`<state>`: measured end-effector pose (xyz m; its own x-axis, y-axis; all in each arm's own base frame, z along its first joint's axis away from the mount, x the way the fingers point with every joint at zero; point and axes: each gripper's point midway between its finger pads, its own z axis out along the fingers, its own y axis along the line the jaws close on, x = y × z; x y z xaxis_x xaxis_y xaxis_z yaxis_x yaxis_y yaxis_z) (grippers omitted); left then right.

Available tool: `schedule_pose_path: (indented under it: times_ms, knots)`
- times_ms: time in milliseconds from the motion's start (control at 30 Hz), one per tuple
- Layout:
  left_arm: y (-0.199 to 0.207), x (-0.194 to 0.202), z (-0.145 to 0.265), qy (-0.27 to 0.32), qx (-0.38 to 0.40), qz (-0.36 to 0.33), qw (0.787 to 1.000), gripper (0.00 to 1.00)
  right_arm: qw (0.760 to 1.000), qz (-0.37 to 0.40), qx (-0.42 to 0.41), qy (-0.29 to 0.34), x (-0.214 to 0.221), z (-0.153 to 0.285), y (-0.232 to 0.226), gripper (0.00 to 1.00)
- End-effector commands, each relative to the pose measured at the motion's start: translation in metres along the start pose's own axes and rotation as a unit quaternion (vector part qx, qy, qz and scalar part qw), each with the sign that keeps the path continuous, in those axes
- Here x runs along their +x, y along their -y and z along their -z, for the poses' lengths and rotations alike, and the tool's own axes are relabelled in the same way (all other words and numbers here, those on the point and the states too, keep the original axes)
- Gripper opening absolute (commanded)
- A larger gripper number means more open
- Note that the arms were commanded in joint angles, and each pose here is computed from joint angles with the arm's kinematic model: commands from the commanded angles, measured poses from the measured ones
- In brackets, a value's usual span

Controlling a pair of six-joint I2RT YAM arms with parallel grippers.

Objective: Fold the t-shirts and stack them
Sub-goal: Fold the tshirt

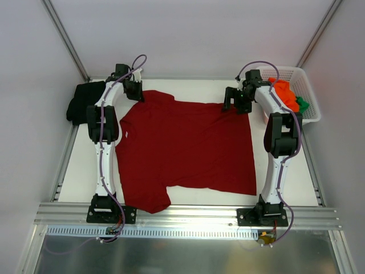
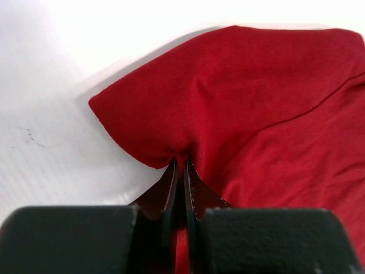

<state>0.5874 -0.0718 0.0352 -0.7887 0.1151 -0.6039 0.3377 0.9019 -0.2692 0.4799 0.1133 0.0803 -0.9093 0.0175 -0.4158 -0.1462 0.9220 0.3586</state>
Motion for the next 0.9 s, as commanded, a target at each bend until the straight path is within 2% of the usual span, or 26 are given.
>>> schedule_pose_path:
  times_ms: [0, 300, 467, 567, 700, 767, 800, 867]
  knots:
    - [0.020, -0.022, 0.013, 0.023, 0.032, 0.012, 0.999, 0.00, 0.998, 0.014, 0.048, 0.034, -0.021, 0.036, 0.002, 0.91]
    - [0.020, -0.029, 0.022, 0.031, 0.028, 0.005, 0.999, 0.00, 0.985, 0.002, 0.171, 0.030, -0.024, 0.042, 0.051, 0.98]
    - [0.020, -0.031, 0.029, 0.034, 0.022, -0.003, 0.999, 0.00, 0.965, 0.011, 0.258, 0.050, -0.040, 0.058, 0.072, 0.99]
    - [0.018, -0.032, 0.033, 0.035, 0.012, -0.008, 0.999, 0.00, 0.967, 0.032, 0.250, 0.040, -0.046, 0.043, 0.073, 0.99]
    - [0.018, -0.033, 0.035, 0.036, 0.011, -0.006, 0.999, 0.00, 0.958, 0.121, 0.243, 0.089, -0.086, 0.012, 0.079, 0.99]
    - [0.019, -0.033, 0.038, 0.037, 0.010, -0.007, 0.999, 0.00, 0.957, 0.156, 0.232, 0.082, -0.094, 0.000, 0.080, 0.99]
    - [0.019, -0.033, 0.038, 0.036, 0.008, -0.008, 0.999, 0.00, 0.959, 0.157, 0.228, 0.057, -0.084, -0.017, 0.087, 0.99]
    - [0.018, -0.033, 0.041, 0.036, 0.003, -0.014, 0.999, 0.00, 0.964, 0.156, 0.208, 0.057, -0.090, -0.020, 0.083, 0.99]
